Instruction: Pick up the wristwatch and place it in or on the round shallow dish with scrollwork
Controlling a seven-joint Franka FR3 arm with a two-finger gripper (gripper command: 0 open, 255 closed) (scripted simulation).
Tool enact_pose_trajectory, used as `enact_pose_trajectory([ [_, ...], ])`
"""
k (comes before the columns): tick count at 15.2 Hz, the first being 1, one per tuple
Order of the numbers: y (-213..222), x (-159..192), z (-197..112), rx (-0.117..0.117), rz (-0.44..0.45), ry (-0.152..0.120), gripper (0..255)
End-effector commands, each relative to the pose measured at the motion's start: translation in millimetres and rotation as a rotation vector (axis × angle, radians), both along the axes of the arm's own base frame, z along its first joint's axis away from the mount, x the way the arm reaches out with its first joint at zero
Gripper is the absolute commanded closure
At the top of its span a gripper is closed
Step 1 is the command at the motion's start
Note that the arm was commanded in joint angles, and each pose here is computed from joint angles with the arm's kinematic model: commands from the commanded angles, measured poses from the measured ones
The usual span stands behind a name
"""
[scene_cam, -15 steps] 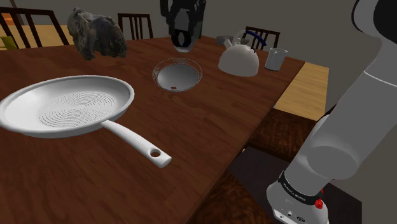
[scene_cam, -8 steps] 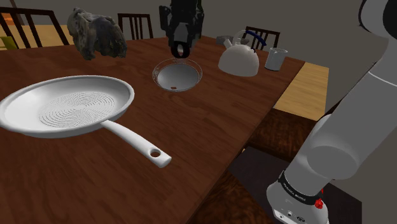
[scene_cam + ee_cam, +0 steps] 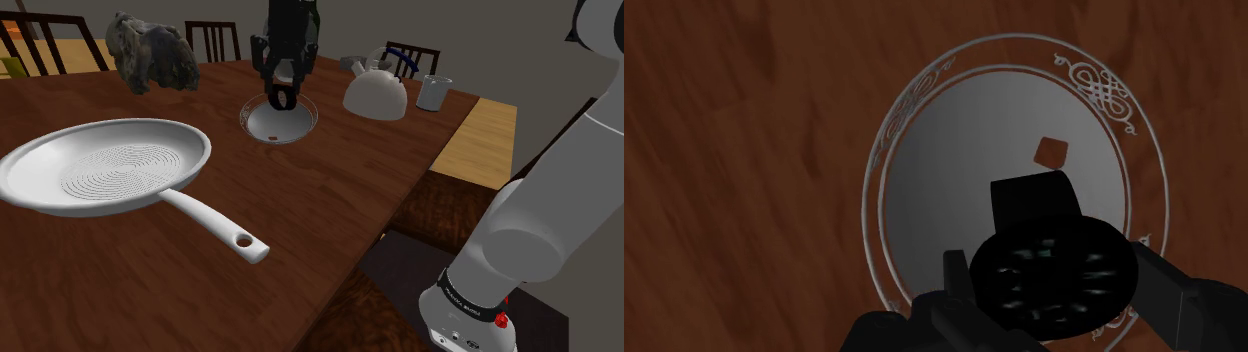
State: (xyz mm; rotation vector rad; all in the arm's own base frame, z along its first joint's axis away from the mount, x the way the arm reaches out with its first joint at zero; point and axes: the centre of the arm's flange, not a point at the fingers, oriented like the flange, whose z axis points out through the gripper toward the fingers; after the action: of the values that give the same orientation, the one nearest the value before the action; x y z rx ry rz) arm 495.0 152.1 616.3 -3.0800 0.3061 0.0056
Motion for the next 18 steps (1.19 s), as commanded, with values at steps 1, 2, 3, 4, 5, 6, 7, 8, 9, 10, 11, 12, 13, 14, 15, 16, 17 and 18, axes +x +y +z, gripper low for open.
enact_pose_trajectory([
  [1,0.1,-0.1,-3.1,0.000,0.000,0.000,255],
  [2,0.1,-0.1,-3.1,0.000,0.000,0.000,255],
  [3,0.1,-0.1,-3.1,0.000,0.000,0.000,255],
  [4,0.1,-0.1,-3.1,0.000,0.000,0.000,255],
  [5,0.1,-0.1,-3.1,0.000,0.000,0.000,255],
  [6,0.1,-0.1,-3.1,0.000,0.000,0.000,255],
  [7,0.1,-0.1,-3.1,0.000,0.000,0.000,255],
  [8,0.1,-0.1,-3.1,0.000,0.000,0.000,0],
  [9,0.1,-0.1,-3.1,0.000,0.000,0.000,0],
  [10,0.1,-0.1,-3.1,0.000,0.000,0.000,0],
  [11,0.1,-0.1,-3.1,0.000,0.000,0.000,0],
  [12,0.1,-0.1,-3.1,0.000,0.000,0.000,0],
  [13,0.1,-0.1,-3.1,0.000,0.000,0.000,0],
  [14,-0.5,-0.1,10.1,0.000,0.000,0.000,0],
  [15,-1.2,-0.1,23.3,0.000,0.000,0.000,0],
  [16,-1.8,-0.2,36.5,0.000,0.000,0.000,0],
  [17,-2.3,-0.2,46.8,0.000,0.000,0.000,0],
  [18,-2.3,-0.2,46.8,0.000,0.000,0.000,0],
])
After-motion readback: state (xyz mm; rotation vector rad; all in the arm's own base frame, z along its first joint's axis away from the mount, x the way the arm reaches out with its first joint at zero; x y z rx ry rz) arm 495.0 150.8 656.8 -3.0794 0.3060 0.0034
